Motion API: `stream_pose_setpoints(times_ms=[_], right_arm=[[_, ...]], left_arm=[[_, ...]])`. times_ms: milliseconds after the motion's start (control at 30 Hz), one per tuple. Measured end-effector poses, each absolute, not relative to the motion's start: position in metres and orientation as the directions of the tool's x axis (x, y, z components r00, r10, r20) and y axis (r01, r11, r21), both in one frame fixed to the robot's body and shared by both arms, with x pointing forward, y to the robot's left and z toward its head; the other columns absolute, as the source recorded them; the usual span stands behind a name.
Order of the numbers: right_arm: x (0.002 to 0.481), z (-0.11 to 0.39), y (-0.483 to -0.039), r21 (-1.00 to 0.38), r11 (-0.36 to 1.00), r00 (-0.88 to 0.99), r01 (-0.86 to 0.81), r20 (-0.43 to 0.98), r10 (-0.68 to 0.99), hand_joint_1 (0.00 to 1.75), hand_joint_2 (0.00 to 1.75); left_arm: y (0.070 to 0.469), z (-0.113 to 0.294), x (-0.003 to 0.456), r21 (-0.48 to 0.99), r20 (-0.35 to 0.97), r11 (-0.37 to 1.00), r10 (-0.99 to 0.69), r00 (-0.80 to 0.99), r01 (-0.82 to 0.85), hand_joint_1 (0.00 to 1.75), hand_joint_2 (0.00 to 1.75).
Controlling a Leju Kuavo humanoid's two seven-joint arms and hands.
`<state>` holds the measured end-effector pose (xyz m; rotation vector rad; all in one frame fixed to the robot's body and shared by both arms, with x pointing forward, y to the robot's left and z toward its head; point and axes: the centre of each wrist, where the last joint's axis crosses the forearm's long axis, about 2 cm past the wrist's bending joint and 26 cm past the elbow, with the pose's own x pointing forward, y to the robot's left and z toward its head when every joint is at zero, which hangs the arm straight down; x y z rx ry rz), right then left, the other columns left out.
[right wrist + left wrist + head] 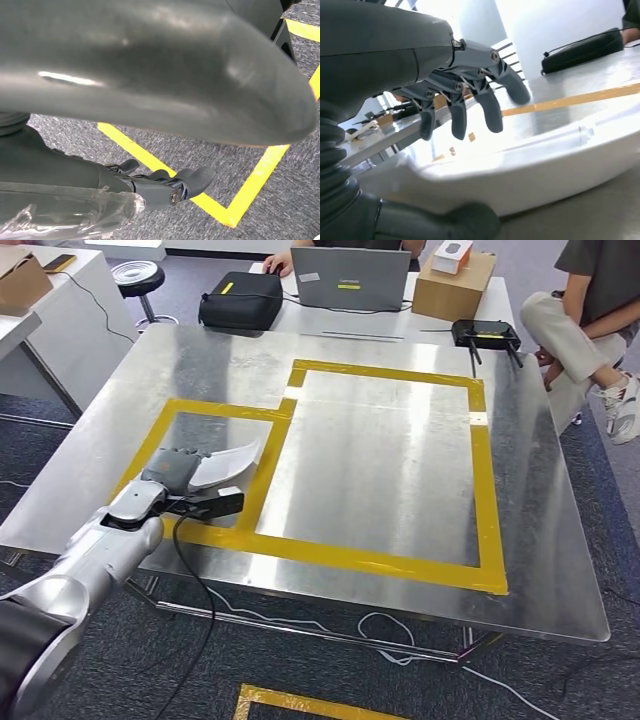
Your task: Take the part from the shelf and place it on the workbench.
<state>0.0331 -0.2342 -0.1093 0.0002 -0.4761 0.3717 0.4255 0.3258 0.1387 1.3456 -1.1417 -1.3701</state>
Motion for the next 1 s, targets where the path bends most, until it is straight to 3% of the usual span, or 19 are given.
stream_pose_setpoints(times_ms=[800, 1000], right_arm=[[0.031, -0.110, -0.235, -0.095, 0.938, 0.830, -0.334, 0.442, 0.340, 0.00, 0.00], [0.028, -0.110, -0.236, -0.097, 0.946, 0.839, -0.308, 0.441, 0.318, 0.00, 0.00]], left_arm=[[0.335, 0.139, 0.415, 0.976, -0.110, -0.108, -0.994, -0.001, -0.190, 0.00, 0.00], [0.346, 0.136, 0.398, 0.946, -0.005, -0.003, -1.000, -0.004, -0.324, 0.00, 0.00]])
